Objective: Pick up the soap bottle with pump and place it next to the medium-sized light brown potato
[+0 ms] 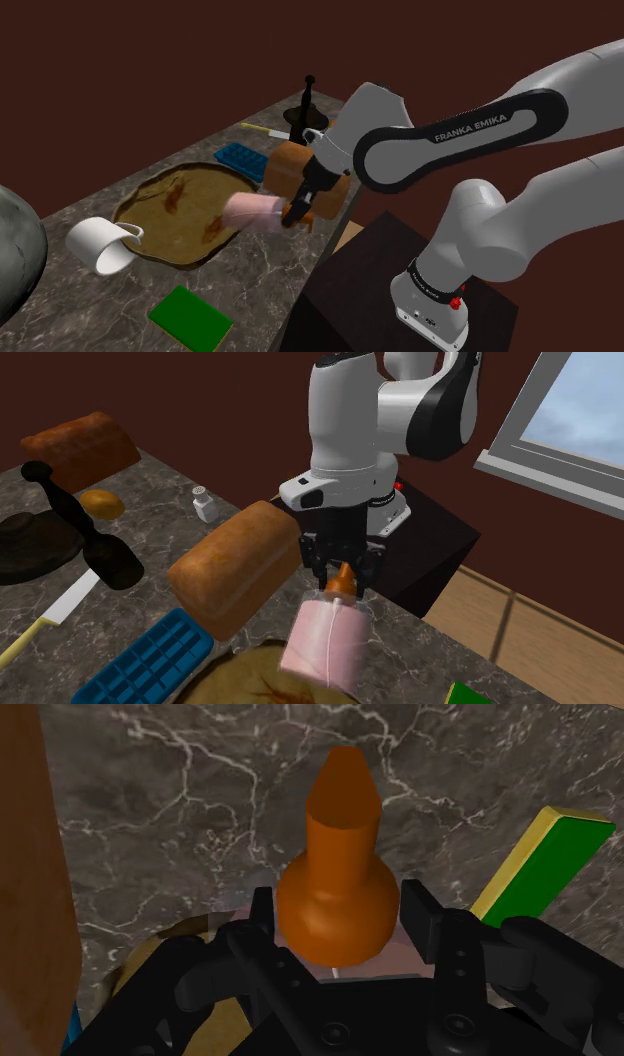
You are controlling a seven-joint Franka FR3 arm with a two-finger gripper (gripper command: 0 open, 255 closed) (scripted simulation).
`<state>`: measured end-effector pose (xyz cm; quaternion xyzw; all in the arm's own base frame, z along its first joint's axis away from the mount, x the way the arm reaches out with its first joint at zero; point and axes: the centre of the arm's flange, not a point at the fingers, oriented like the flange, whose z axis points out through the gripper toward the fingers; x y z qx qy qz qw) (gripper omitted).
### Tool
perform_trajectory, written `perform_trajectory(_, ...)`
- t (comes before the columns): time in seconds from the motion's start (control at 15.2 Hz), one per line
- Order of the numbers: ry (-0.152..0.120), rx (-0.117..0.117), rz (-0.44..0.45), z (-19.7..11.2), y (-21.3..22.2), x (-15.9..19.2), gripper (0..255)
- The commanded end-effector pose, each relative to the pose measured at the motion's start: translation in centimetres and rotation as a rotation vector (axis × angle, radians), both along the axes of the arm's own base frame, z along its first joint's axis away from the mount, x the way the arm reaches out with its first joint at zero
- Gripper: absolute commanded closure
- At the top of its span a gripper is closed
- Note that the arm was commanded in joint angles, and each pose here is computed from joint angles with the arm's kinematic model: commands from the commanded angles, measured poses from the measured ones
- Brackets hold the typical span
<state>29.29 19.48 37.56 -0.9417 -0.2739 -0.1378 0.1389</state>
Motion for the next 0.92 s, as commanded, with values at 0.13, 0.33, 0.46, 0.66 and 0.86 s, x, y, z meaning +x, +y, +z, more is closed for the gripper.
perform_trajectory(0.13,0.000,0.000,0.000,2.1,0.0,0.0,255)
perform_trajectory(0.33,0.000,0.000,0.000,3.7,0.0,0.0,255)
perform_trajectory(0.46,0.000,0.000,0.000,4.7,0.0,0.0,255)
perform_trajectory(0.66,0.000,0.000,0.000,6.3,0.0,0.0,255)
perform_trajectory(0.86,0.000,0.000,0.000,7.9,0.0,0.0,255)
